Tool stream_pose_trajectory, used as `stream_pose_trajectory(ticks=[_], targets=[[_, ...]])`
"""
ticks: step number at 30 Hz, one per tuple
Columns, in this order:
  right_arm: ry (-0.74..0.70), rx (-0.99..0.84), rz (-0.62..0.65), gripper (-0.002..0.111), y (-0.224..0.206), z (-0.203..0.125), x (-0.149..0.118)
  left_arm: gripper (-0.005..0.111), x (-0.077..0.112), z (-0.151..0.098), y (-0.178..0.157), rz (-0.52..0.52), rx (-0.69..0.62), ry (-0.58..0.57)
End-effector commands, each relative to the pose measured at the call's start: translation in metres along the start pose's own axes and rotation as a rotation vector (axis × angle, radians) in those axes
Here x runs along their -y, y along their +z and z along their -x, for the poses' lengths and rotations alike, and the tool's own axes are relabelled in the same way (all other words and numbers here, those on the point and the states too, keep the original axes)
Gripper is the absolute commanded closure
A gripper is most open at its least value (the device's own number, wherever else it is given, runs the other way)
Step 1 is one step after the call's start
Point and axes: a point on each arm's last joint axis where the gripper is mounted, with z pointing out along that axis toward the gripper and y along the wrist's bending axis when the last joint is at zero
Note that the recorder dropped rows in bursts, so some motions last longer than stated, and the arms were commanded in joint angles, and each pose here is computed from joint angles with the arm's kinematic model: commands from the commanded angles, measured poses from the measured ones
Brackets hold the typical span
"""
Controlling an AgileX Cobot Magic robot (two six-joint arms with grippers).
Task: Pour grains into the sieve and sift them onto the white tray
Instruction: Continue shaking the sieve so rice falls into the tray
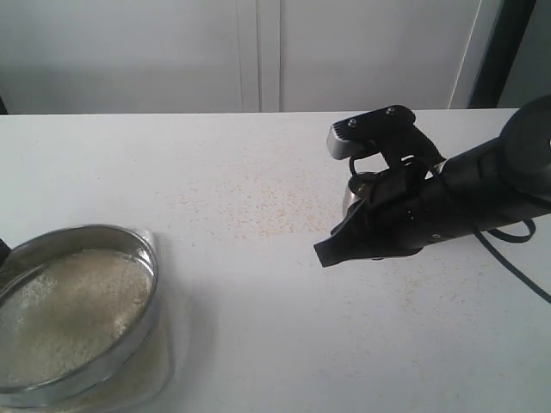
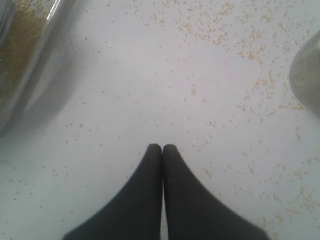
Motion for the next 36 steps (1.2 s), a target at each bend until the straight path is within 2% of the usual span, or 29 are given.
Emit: stream_pose_trajectory(ticks=[1,3,6,7,8,10,11,12,14,16,17,18,19,20,21,22,23,24,25,26,27,28,29,30,31,33,34,35,36], targets=[[-0.002,-0.009,0.007,0.108,0.0,-0.001,-0.001,0.107,-0.013,0.003,-0.018,0.089,0.089,-0.154],[-0.002,-0.022,0.016,0.108,0.0,-0.003,-0.002,0.107,-0.018,0.005,-0.022,0.067,0.143,-0.237],[0.004,-0.007,0.005,0.108,0.0,-0.001,-0.001,0.107,0.009,0.004,-0.009,0.031,0.077,-0.035],[0.007,0.008,-0.005,0.108,0.0,0.0,0.0,0.107,0.014,0.003,-0.005,0.06,0.05,0.032],[0.007,0.015,-0.009,0.108,0.0,0.001,0.001,0.107,0.015,0.003,-0.005,0.093,0.037,0.044],[0.007,0.008,-0.005,0.108,0.0,0.0,0.0,0.107,0.0,0.007,-0.013,0.175,0.082,-0.104],[0.007,-0.003,0.003,0.108,0.0,-0.001,0.0,0.107,-0.005,0.007,-0.016,0.166,0.105,-0.171],[0.007,-0.009,0.007,0.108,0.0,-0.001,-0.001,0.107,-0.003,0.009,-0.016,0.126,0.119,-0.174],[0.007,-0.005,0.004,0.108,0.0,-0.001,-0.001,0.107,0.015,0.009,-0.011,0.028,0.1,-0.013],[0.007,0.004,-0.002,0.108,0.0,0.0,0.0,0.107,0.019,0.008,-0.009,0.042,0.076,0.064],[0.007,0.004,-0.002,0.108,0.0,0.0,0.0,0.107,0.01,0.01,-0.014,0.101,0.093,0.026],[0.007,-0.005,0.004,0.108,0.0,-0.001,-0.001,0.107,0.0,0.012,-0.019,0.14,0.118,-0.077],[0.007,-0.018,0.013,0.108,0.0,-0.002,-0.001,0.107,-0.008,0.012,-0.023,0.135,0.147,-0.173],[0.007,-0.022,0.015,0.108,0.0,-0.003,-0.002,0.107,-0.007,0.012,-0.024,0.088,0.158,-0.178],[0.007,-0.018,0.013,0.108,0.0,-0.002,-0.001,0.107,0.0,0.012,-0.021,0.036,0.151,-0.126],[0.007,0.006,-0.003,0.108,0.0,0.0,0.0,0.107,0.024,0.01,-0.01,-0.063,0.139,0.032],[0.007,0.014,-0.009,0.108,0.0,0.001,0.001,0.107,0.027,0.009,-0.008,-0.057,0.134,0.069],[0.007,0.008,-0.005,0.108,0.0,0.0,0.0,0.107,0.012,0.012,-0.013,0.037,0.176,-0.021],[0.007,-0.005,0.004,0.108,0.0,-0.001,-0.001,0.107,0.002,0.013,-0.019,0.057,0.203,-0.117],[0.007,-0.026,0.018,0.108,0.0,-0.003,-0.002,0.107,-0.006,0.015,-0.025,-0.002,0.244,-0.215],[0.015,-0.008,0.011,0.108,0.0,-0.001,-0.001,0.107,0.01,0.015,-0.02,-0.082,0.242,-0.083],[0.017,0.007,0.002,0.108,0.0,0.0,0.0,0.107,0.016,0.014,-0.016,-0.08,0.216,0.014],[0.015,0.004,0.001,0.108,0.0,0.0,0.0,0.107,0.006,0.011,-0.018,0.015,0.182,0.005],[0.014,-0.003,0.005,0.108,0.0,-0.001,0.0,0.107,-0.008,0.009,-0.022,0.071,0.179,-0.097],[0.016,-0.007,0.009,0.108,0.0,-0.001,-0.001,0.107,-0.013,0.004,-0.022,0.04,0.166,-0.19],[0.019,0.02,-0.008,0.108,0.0,0.001,0.001,0.107,0.01,0.0,-0.013,-0.069,0.137,-0.015],[0.019,0.021,-0.009,0.108,0.0,0.001,0.001,0.107,0.012,0.0,-0.013,-0.054,0.144,-0.003],[0.019,0.003,0.004,0.108,0.0,0.0,0.0,0.107,0.001,0.0,-0.021,0.027,0.172,-0.046],[0.019,-0.008,0.011,0.108,0.0,-0.001,-0.001,0.107,-0.012,-0.002,-0.027,0.05,0.194,-0.204]])
